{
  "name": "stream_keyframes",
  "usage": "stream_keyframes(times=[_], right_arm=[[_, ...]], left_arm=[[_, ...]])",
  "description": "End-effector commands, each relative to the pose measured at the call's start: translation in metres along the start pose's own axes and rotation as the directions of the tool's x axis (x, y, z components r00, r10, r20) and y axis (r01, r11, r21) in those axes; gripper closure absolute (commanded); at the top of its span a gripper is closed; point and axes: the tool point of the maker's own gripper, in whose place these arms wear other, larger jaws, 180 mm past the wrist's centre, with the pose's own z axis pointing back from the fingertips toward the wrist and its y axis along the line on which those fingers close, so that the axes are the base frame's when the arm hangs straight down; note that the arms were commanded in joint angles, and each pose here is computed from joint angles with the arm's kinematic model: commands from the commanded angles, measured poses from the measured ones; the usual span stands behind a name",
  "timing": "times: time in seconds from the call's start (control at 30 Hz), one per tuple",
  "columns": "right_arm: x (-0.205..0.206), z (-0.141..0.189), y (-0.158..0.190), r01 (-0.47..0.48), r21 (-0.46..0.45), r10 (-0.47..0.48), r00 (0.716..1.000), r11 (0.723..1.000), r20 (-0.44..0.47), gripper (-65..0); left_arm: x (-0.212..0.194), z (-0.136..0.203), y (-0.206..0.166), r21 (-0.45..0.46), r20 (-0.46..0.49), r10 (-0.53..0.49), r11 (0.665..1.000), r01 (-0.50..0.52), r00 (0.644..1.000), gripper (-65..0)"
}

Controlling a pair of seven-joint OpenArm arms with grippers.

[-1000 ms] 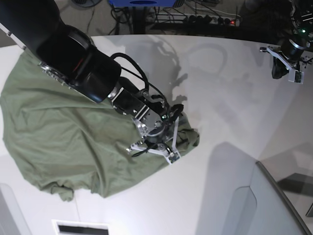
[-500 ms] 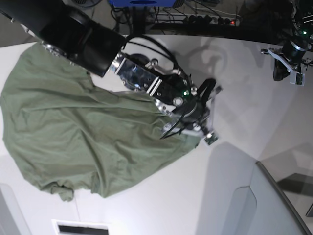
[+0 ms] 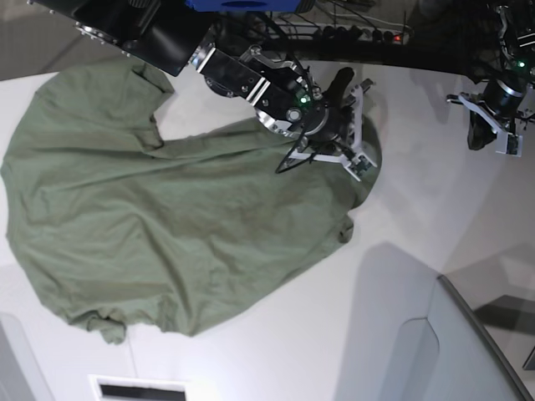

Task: Layout the t-shirt on the table in an organized manner, then fold the t-shirt properly
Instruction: 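Lift the right gripper away from the shirt toward the left gripper, then grasp the green shirt edge with the right gripper and drag it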

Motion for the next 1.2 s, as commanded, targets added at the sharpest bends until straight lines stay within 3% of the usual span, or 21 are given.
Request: stream_keyframes(times=[0.0,0.03,0.1,0.2,0.27,0.37,0.4,0.53,0.63,0.73,0.87,1.17], right_arm=[[0.033,0.004,0.010,-0.012,0.027,0.010,0.996,1.000,0.089,-21.5],[0.040,0.008,0.013,-0.019,0.036,0.015,0.994,0.999,0.108,-27.9],[0.057,0.018,0.019,-0.028,0.050,0.020,0.988,0.998,0.154,-33.3],[0.080,0.044,0.003,-0.027,0.029,0.021,0.980,0.999,0.199,-33.3],[0.100,0.065,-0.022,0.026,-0.006,-0.023,0.964,1.000,0.263,-33.3],[0.098,0.085,-0.071,0.139,-0.080,-0.108,0.945,0.987,0.310,-33.3],[0.093,0.088,-0.083,0.168,-0.100,-0.130,0.942,0.981,0.310,-33.3],[0.065,0.095,-0.117,0.241,-0.162,-0.187,0.938,0.957,0.291,-33.3],[0.050,0.097,-0.126,0.241,-0.186,-0.186,0.945,0.953,0.269,-33.3],[0.035,0.099,-0.132,0.234,-0.205,-0.182,0.953,0.951,0.242,-33.3],[0.029,0.105,-0.137,0.225,-0.221,-0.171,0.956,0.949,0.239,-33.3],[0.021,0.114,-0.148,0.201,-0.251,-0.144,0.963,0.947,0.227,-33.3]], left_arm=[[0.016,0.004,0.005,0.006,0.049,-0.017,1.000,0.017,0.999,0.0],[0.022,0.005,0.003,0.002,0.061,-0.026,1.000,0.026,0.998,0.0],[0.029,0.006,-0.003,-0.014,0.056,-0.038,0.999,0.038,0.998,0.0],[0.038,0.011,-0.028,-0.131,0.033,-0.013,0.991,0.018,0.999,0.0],[0.045,0.017,-0.052,-0.234,0.029,-0.023,0.972,0.030,0.999,0.0],[0.042,0.026,-0.095,-0.328,0.013,-0.072,0.942,0.072,0.997,0.0],[0.043,0.030,-0.106,-0.352,0.021,-0.078,0.933,0.080,0.997,-5.1],[0.044,0.040,-0.148,-0.453,0.036,0.011,0.892,0.006,0.999,-40.5],[0.023,0.033,-0.165,-0.510,-0.034,0.121,0.852,-0.121,0.992,-54.0],[-0.002,0.021,-0.172,-0.520,-0.116,0.188,0.825,-0.221,0.975,-54.8],[-0.008,0.013,-0.171,-0.500,-0.097,0.284,0.815,-0.293,0.954,-54.8],[-0.010,0.012,-0.193,-0.506,-0.102,0.376,0.778,-0.374,0.921,-54.8]])
